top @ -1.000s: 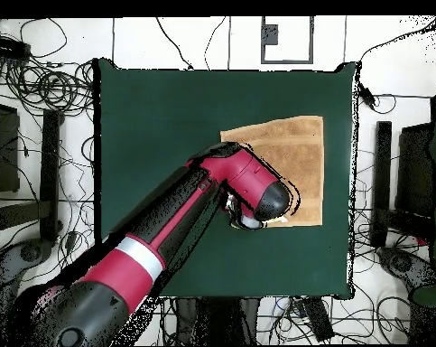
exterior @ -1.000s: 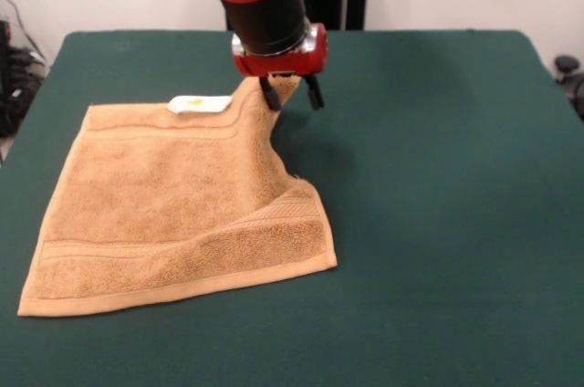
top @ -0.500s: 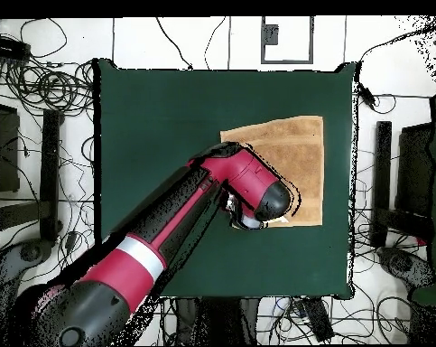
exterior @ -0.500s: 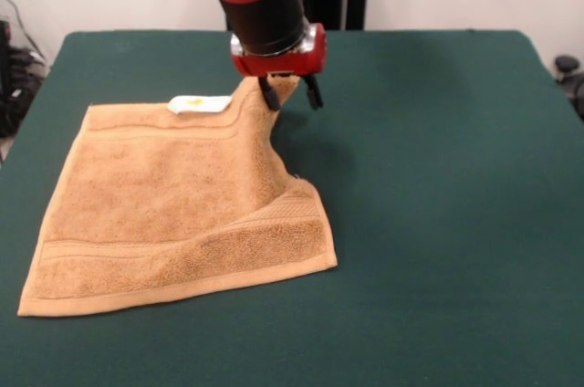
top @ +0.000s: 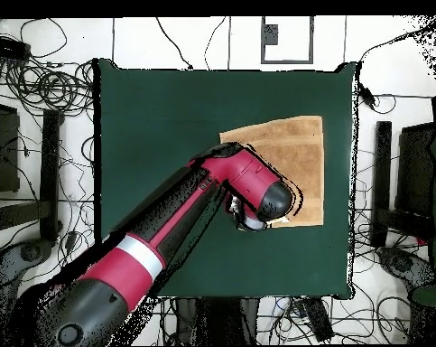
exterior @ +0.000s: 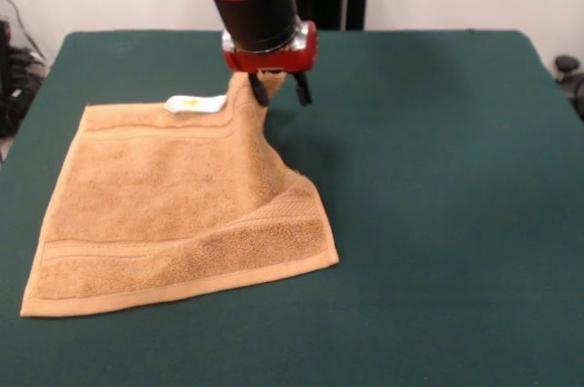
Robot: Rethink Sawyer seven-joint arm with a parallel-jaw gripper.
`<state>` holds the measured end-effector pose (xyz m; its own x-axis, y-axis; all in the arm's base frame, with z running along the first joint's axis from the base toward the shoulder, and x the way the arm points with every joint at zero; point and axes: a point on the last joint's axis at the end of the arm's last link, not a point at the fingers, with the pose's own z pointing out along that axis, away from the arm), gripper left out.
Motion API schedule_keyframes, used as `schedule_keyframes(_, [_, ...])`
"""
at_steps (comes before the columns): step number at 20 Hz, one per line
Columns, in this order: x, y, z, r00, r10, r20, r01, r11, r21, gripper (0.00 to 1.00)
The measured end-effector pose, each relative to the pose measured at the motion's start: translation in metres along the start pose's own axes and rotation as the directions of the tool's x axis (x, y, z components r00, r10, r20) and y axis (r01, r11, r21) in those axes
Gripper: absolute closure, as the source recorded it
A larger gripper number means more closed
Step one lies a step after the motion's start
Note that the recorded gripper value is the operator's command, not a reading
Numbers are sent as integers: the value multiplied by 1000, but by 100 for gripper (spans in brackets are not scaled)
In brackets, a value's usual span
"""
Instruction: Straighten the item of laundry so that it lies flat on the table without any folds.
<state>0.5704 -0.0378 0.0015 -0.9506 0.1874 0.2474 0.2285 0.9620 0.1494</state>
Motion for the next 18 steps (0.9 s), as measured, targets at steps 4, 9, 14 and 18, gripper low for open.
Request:
schedule_keyframes(4, [1,-6,-1,1000,-3,-13,3,1000,30,0])
schedule_keyframes(9, [2,-10,-2,1000,-2,-17,3,999,49,0])
schedule_keyframes(14, [6,-18,9,999,5,-42,-2,997,73,0])
schedule_keyframes(18, [10,-23,18,998,10,-59,-5,996,84,0])
